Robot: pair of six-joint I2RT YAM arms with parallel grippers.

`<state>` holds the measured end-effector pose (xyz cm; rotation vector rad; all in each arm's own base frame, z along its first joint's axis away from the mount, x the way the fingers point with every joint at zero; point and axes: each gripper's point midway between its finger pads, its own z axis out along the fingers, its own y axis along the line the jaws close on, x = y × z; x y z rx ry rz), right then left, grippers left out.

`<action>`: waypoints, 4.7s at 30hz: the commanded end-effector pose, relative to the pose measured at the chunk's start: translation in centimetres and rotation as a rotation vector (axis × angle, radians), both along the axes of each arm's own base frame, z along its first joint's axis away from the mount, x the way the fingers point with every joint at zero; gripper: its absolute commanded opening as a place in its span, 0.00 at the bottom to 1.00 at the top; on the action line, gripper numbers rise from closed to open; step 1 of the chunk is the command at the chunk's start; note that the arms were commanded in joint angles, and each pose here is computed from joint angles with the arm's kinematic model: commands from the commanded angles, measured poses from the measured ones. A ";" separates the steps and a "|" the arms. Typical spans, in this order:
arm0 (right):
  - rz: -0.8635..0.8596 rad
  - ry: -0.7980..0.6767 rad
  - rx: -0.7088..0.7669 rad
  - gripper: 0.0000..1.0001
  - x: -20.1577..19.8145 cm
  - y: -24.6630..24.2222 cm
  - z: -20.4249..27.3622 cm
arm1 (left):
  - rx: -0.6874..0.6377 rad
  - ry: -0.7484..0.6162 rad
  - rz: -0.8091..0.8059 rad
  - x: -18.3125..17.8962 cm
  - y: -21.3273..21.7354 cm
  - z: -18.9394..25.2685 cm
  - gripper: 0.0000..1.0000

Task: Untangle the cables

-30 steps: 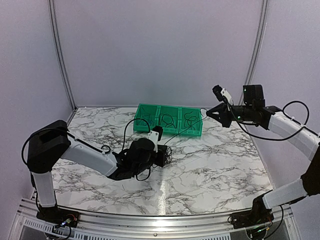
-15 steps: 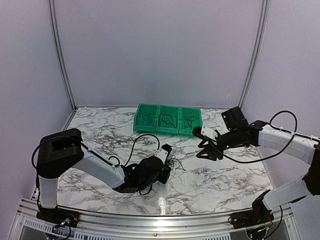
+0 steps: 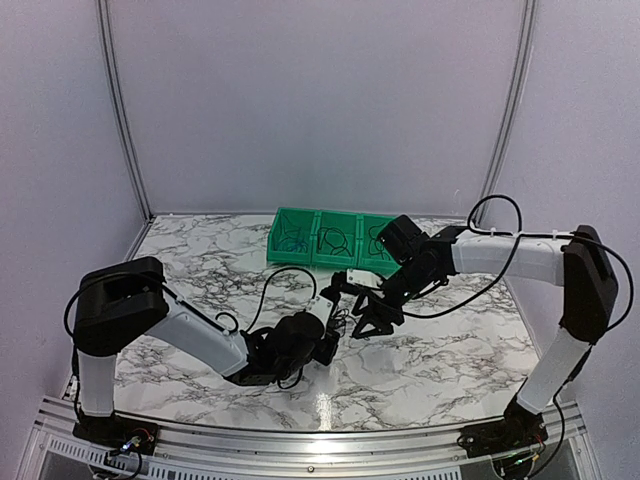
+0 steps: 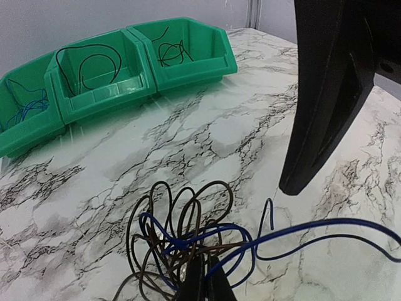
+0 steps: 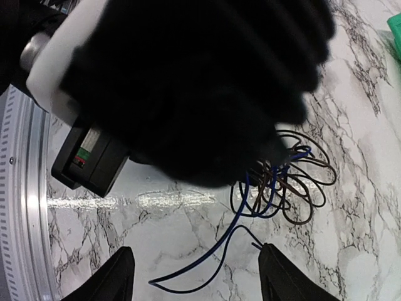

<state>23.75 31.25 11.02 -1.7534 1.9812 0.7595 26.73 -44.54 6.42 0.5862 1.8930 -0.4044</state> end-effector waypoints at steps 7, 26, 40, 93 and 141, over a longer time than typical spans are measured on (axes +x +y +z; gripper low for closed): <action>-0.067 0.082 0.039 0.68 0.5 1.5 1.5 | -0.029 -0.040 0.043 0.4 1.3 1.2 0.02; -0.135 0.146 0.061 0.35 2.9 3.4 -0.3 | -0.083 -0.055 0.061 0.2 2.4 2.2 0.06; 0.084 0.268 0.217 0.00 -2.4 3.4 8.4 | -0.126 -0.139 0.102 1.9 0.7 3.8 0.22; -0.217 -0.253 0.780 0.00 7.0 -11.3 39.1 | -0.165 -0.001 0.035 1.9 0.5 0.6 0.21; -0.407 -0.139 0.485 0.00 27.6 0.8 17.3 | -0.366 -0.106 0.379 -3.1 14.4 5.0 0.99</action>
